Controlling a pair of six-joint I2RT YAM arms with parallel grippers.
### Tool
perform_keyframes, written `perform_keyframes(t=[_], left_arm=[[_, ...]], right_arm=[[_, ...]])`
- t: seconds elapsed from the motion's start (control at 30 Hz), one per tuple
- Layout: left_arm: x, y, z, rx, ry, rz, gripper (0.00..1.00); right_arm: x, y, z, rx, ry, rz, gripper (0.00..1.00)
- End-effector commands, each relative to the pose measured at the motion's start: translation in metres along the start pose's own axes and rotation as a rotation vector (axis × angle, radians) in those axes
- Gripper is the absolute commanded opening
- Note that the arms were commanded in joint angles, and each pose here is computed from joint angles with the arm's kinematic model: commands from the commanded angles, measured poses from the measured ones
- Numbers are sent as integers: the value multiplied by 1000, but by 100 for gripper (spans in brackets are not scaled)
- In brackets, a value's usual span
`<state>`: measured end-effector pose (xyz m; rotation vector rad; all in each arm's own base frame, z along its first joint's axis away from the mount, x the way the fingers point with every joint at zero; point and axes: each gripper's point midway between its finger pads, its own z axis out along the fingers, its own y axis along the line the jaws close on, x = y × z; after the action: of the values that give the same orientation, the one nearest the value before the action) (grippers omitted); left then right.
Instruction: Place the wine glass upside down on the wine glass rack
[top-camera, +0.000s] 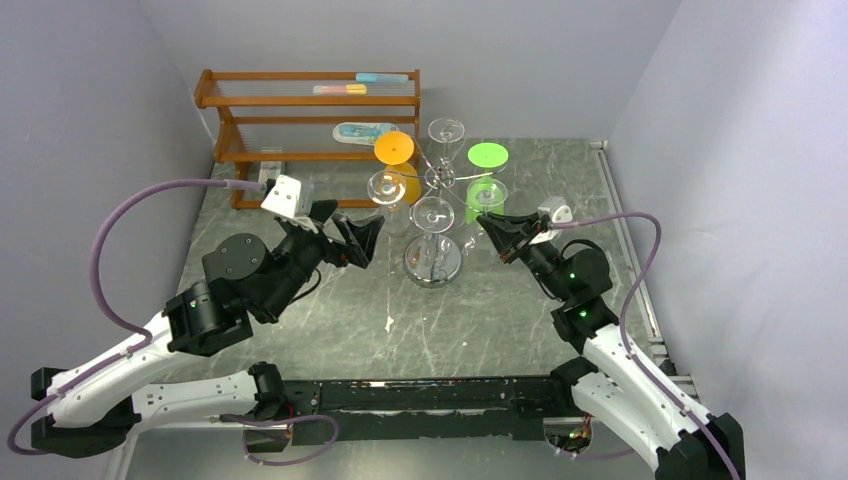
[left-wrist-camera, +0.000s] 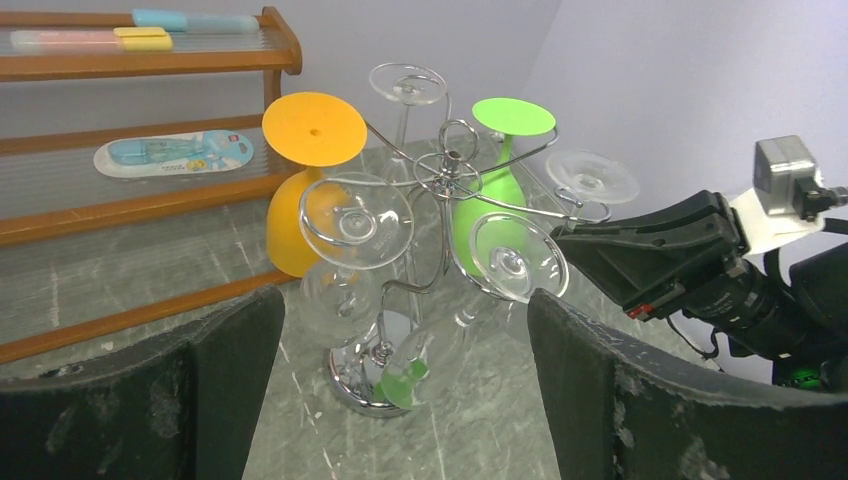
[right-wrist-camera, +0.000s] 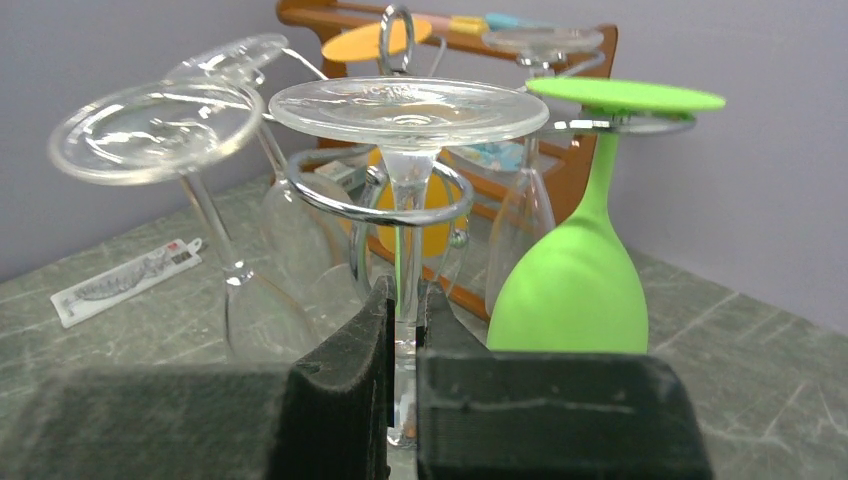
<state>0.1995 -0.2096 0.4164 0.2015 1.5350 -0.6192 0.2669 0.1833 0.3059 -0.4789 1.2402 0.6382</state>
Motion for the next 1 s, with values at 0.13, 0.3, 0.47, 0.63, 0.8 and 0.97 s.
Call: perform_keyframes(t=[0.13,0.3,0.47,0.63,0.8,0.97], left_arm=[[-1,4,-4,-7,3,-4,95],[-1,5,-5,-14,3,-8,95],[-1,14,-7,-61,12,-10,96],[-4,28,-14,-133,44,-8,97],[-2,49,-31,-199,78,16,97],[4,78,-55,-296,99,-26,96]], right_arm=[[2,-13,7,68,21,38,7],[5,-14,3,94,38,81,36],[2,-16,-5,131,62,126,63],[-1,-20,-19,207,128,196,68],[6,-20,-49,314,260,299,69],[-18,-41,-94,576,304,375,71]])
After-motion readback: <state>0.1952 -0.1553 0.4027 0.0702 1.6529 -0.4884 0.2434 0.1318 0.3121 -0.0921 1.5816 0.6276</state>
